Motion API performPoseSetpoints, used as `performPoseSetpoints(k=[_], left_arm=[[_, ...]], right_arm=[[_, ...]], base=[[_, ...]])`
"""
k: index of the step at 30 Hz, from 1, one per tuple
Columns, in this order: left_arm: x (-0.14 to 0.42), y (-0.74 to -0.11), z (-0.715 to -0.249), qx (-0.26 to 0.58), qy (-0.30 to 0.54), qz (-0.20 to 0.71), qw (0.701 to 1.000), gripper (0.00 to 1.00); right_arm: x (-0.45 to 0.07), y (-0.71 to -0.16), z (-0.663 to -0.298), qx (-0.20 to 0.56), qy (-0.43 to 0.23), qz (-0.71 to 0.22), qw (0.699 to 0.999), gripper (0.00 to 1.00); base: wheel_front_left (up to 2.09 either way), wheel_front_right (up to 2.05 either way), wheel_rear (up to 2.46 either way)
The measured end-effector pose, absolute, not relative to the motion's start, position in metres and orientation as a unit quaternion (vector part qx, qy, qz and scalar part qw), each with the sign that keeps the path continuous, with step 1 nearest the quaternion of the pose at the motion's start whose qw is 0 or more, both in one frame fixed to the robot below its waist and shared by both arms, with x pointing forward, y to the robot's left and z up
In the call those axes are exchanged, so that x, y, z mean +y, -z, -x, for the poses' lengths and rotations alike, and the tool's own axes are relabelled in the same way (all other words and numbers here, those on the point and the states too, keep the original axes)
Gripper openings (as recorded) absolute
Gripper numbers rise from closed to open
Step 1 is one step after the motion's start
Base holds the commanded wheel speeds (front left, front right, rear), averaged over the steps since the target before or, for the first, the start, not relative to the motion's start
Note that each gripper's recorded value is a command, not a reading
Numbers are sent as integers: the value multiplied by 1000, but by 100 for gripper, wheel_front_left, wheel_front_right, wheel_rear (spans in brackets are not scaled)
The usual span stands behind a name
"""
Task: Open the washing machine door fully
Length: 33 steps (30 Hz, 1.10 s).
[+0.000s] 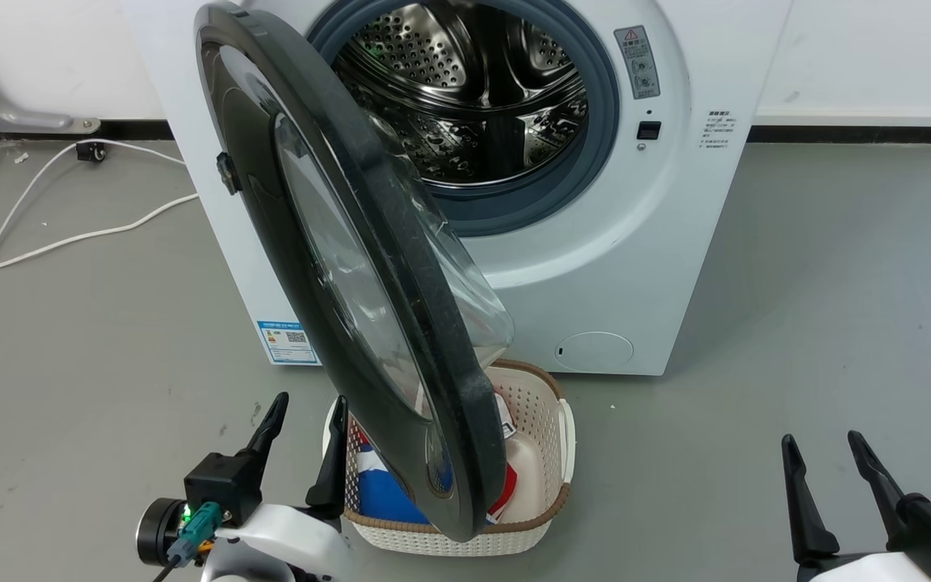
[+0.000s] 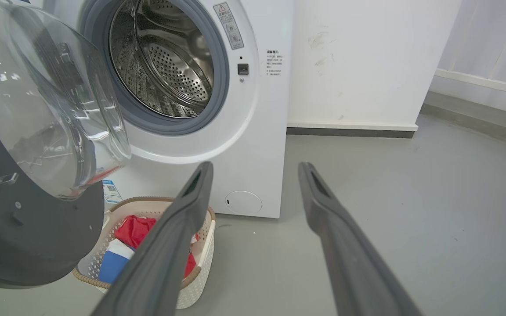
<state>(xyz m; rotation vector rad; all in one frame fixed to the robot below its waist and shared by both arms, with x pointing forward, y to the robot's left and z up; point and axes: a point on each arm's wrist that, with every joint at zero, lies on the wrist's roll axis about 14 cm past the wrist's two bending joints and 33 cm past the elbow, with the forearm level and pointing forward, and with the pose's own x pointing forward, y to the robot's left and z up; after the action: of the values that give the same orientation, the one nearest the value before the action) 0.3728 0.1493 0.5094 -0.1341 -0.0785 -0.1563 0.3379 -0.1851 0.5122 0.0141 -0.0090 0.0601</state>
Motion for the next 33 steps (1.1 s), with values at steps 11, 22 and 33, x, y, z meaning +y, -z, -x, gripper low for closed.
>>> performPoseSetpoints(k=[11,22,33], left_arm=[[148,-508,-374,-36,82,62,994,100],[155,-524,-381,-61,70,62,994,0],[149,-660,-387,-264,85,33,960,0]], right_arm=[[-184,-512,-338,-4,-30,-8,999,100],[-183,-512,-339,-6,-33,-5,999,100],[-180,-515,-343,-9,-38,9,999,100]], base=[[0,0,0],[0,0,0],[0,0,0]])
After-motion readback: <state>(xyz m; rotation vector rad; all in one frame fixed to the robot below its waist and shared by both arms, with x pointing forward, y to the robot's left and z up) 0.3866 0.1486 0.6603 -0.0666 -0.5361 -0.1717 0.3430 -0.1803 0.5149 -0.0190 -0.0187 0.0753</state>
